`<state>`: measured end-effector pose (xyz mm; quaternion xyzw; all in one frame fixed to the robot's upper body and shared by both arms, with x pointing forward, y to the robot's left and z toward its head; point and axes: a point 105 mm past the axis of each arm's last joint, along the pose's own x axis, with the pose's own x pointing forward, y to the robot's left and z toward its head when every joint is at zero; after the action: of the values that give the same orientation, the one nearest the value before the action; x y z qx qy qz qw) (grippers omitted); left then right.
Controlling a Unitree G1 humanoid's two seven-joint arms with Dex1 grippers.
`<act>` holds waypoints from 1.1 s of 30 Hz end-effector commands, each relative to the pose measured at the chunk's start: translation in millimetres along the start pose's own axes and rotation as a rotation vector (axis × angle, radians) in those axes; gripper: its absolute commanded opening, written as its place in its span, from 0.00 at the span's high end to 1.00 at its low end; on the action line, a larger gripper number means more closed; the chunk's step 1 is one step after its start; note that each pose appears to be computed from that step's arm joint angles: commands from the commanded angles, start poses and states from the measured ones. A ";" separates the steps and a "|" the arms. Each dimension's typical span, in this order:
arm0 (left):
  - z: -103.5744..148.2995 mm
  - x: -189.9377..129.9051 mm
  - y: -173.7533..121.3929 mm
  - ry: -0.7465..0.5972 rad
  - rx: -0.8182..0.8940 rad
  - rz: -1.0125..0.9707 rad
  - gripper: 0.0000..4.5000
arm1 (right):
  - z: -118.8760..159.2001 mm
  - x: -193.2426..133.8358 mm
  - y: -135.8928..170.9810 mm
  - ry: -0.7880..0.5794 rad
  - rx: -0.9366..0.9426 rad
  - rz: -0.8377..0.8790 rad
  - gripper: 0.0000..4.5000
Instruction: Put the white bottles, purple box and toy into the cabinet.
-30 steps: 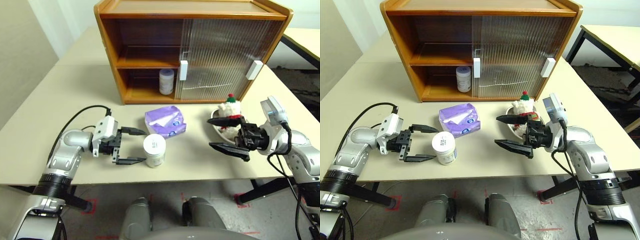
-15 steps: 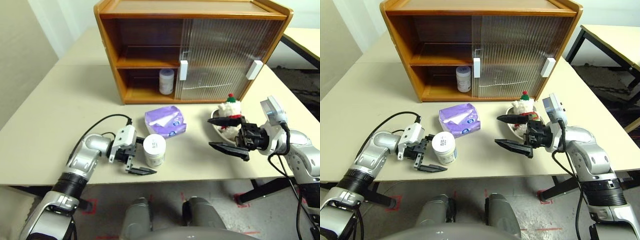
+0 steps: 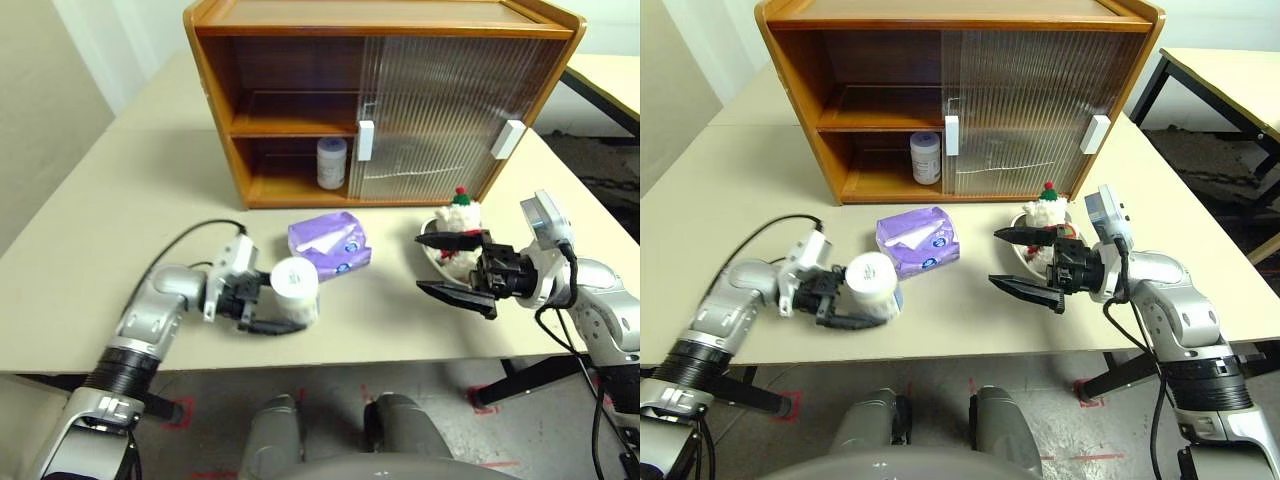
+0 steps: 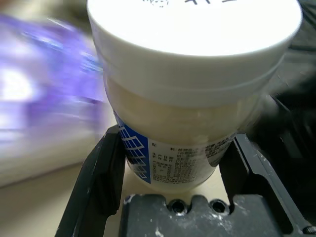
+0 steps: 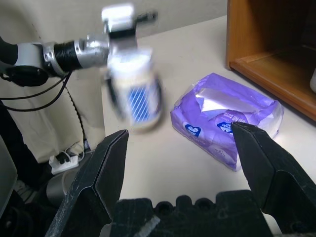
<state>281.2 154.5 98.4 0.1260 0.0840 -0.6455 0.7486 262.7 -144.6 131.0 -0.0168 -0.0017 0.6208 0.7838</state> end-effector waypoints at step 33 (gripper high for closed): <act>9.0 46.2 156.7 0.017 -0.044 0.914 0.33 | -7.4 44.2 21.4 -0.102 0.033 -0.030 0.00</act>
<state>438.2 134.6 96.9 0.1313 0.0563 -0.2483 0.9581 254.6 -97.5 121.4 0.0374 -0.0285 0.6065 0.7937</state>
